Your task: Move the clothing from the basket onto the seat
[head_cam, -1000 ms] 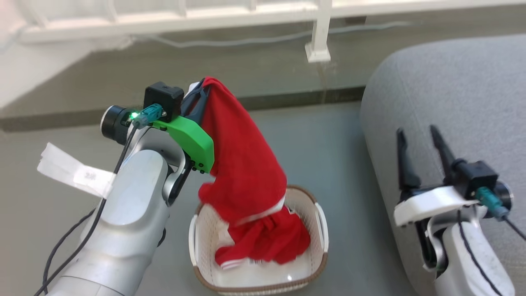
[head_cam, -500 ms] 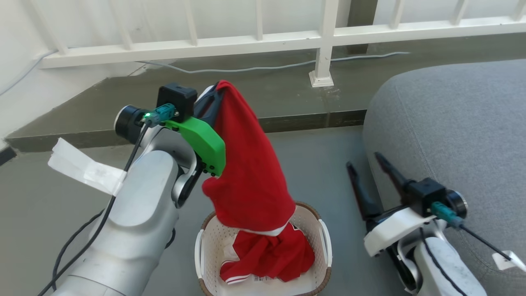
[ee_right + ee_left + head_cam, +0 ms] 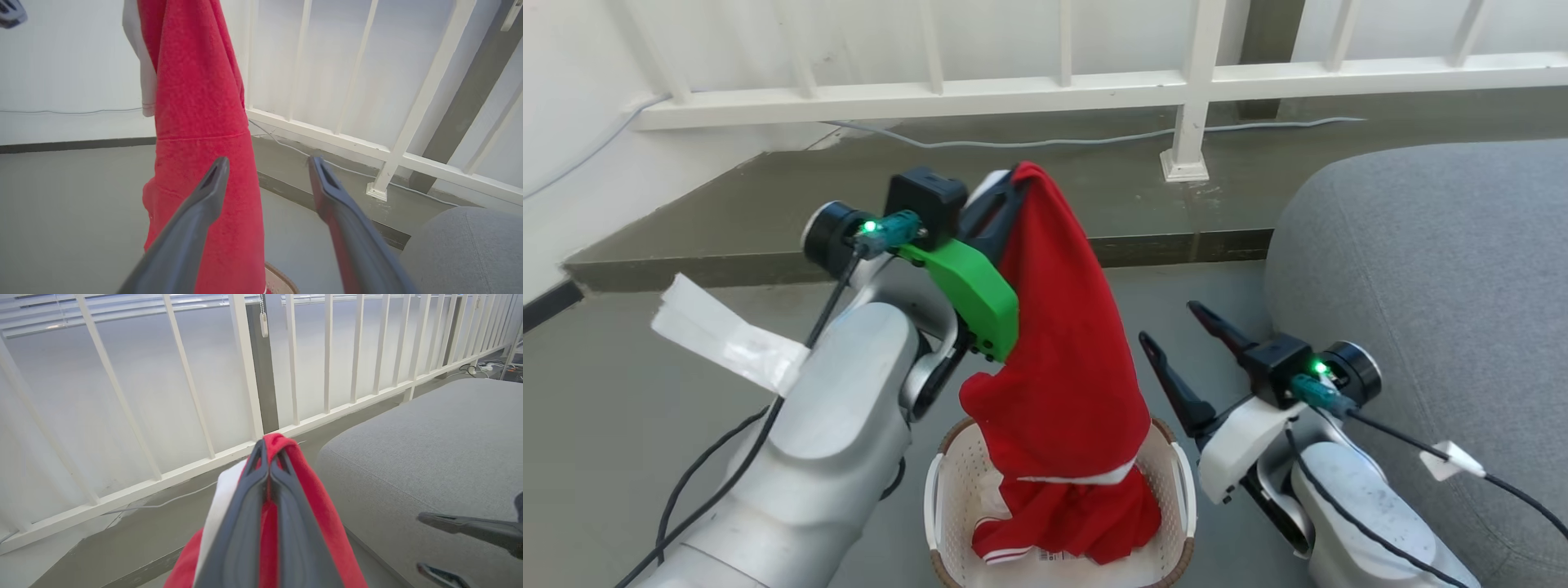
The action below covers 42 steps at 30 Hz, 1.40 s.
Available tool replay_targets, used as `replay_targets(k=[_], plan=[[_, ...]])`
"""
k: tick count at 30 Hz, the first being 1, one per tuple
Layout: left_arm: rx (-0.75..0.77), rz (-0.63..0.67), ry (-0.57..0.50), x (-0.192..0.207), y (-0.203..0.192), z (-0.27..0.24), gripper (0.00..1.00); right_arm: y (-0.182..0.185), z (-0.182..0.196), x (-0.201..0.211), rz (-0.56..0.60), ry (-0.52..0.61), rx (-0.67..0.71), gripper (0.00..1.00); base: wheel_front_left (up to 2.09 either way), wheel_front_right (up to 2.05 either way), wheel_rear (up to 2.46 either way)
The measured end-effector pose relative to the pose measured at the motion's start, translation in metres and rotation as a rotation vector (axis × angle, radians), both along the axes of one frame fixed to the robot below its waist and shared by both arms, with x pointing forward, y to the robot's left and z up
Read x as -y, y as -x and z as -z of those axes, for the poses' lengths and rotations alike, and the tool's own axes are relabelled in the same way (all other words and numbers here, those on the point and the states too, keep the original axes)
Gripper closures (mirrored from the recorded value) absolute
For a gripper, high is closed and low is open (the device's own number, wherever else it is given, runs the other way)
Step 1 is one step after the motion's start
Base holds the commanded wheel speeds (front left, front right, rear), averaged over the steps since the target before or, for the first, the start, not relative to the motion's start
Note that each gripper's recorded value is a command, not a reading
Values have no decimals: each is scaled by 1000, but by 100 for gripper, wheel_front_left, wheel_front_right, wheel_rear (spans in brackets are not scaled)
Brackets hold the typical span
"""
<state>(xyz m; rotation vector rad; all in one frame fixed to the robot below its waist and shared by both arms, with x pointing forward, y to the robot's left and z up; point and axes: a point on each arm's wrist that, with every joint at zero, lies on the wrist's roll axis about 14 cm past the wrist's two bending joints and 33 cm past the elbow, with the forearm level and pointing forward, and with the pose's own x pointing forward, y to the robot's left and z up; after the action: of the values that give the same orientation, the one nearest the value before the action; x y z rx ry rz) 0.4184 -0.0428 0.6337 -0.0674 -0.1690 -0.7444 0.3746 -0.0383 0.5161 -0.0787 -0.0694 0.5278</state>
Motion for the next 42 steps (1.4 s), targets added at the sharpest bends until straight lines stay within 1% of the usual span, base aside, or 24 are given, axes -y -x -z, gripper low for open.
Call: replay_targets(k=[4, 9, 12, 17, 24, 31, 36, 37, 38, 39, 40, 41, 42], plan=[[15, 19, 0, 4, 7, -3, 100, 6, 15, -21, -90, 71, -32, 0, 0, 0, 0], [18, 20, 19, 2, 11, -7, 100, 16, 33, -44, -182, 108, -94, 0, 0, 0, 0], [28, 21, 22, 2, 15, -11, 100, 14, 40, -43, -188, 118, -121, 0, 0, 0, 0], [55, 17, 26, 0, 19, -20, 100, 3, 41, -37, -183, 137, -128, 0, 0, 0, 0], [79, -2, 32, -3, 21, -29, 100, 12, 52, -59, -266, 174, -160, 0, 0, 0, 0], [75, 3, 28, 0, 23, -28, 100, -2, 42, -64, -284, 204, -127, 0, 0, 0, 0], [77, 6, 38, 1, 25, -30, 100, 3, 50, -73, -316, 223, -146, 0, 0, 0, 0], [77, 7, 38, 1, 25, -30, 100, 4, 50, -75, -323, 222, -146, 15, 0, 0, 0], [78, 6, 37, 1, 25, -31, 100, 4, 50, -76, -327, 221, -145, 58, 0, 0, 0], [78, 2, 38, 0, 24, -31, 100, 4, 50, -78, -331, 221, -147, 75, 0, 0, 0], [75, -2, 40, 0, 23, -31, 100, 5, 50, -79, -335, 222, -149, 85, 0, 0, 0], [71, -2, 42, 0, 23, -30, 100, 5, 51, -80, -339, 226, -149, 100, 0, 0, 0], [68, -2, 43, 0, 23, -29, 100, 4, 50, -81, -342, 226, -148, 100, 0, 0, 0]])
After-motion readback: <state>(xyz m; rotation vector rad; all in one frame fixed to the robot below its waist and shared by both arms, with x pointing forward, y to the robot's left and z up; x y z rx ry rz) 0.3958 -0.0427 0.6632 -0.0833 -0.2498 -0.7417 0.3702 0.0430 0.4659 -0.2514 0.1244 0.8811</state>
